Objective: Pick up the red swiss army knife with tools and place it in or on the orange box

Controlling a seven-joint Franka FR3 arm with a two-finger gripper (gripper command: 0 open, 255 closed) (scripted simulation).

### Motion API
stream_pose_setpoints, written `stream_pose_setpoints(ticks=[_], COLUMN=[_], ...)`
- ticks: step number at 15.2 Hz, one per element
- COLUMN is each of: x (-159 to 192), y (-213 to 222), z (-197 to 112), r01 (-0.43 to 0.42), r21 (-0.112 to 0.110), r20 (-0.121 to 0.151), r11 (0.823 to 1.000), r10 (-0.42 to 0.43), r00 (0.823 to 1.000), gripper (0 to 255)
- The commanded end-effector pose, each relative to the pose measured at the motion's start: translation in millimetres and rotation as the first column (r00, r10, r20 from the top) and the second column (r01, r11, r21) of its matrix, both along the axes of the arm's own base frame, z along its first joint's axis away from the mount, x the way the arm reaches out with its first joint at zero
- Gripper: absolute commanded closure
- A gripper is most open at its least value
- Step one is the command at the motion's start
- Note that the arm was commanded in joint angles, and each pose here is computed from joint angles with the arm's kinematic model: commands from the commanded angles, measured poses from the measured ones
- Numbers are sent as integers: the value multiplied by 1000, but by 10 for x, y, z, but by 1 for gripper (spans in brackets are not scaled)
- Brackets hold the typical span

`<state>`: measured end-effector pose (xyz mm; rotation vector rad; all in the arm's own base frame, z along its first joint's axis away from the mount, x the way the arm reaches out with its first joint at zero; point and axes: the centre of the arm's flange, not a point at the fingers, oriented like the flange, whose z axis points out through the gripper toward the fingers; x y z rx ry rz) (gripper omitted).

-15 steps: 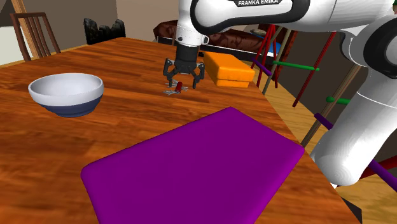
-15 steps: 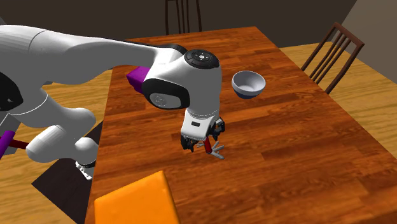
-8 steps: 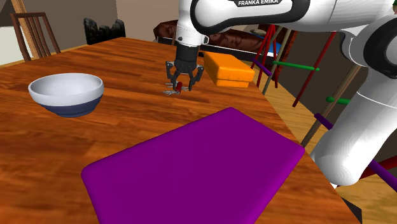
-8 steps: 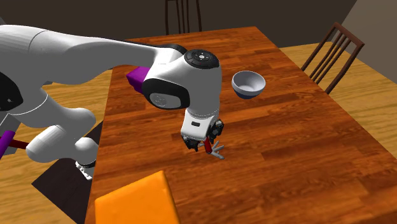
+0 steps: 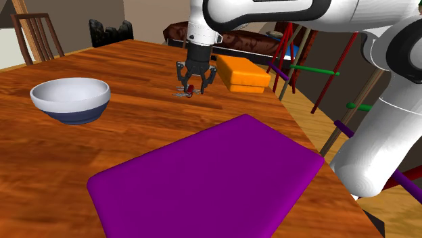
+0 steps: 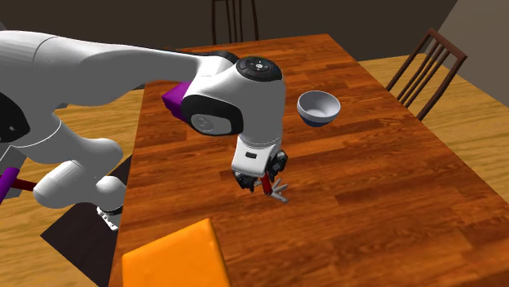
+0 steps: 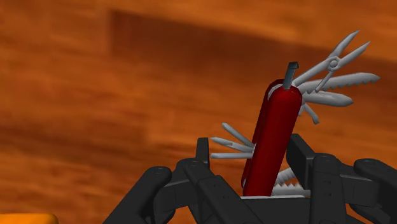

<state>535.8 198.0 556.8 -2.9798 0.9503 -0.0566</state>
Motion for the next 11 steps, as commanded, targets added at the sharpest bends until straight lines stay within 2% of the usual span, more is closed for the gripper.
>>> stream_pose_setpoints(ticks=[1, 11], x=[-3, -3], y=[-5, -5], z=[96, 624], r01=[0, 0], r21=[0, 0], r20=[0, 0], r11=[1000, 1000], r10=[0, 0], r00=[1000, 1000], gripper=[255, 255])
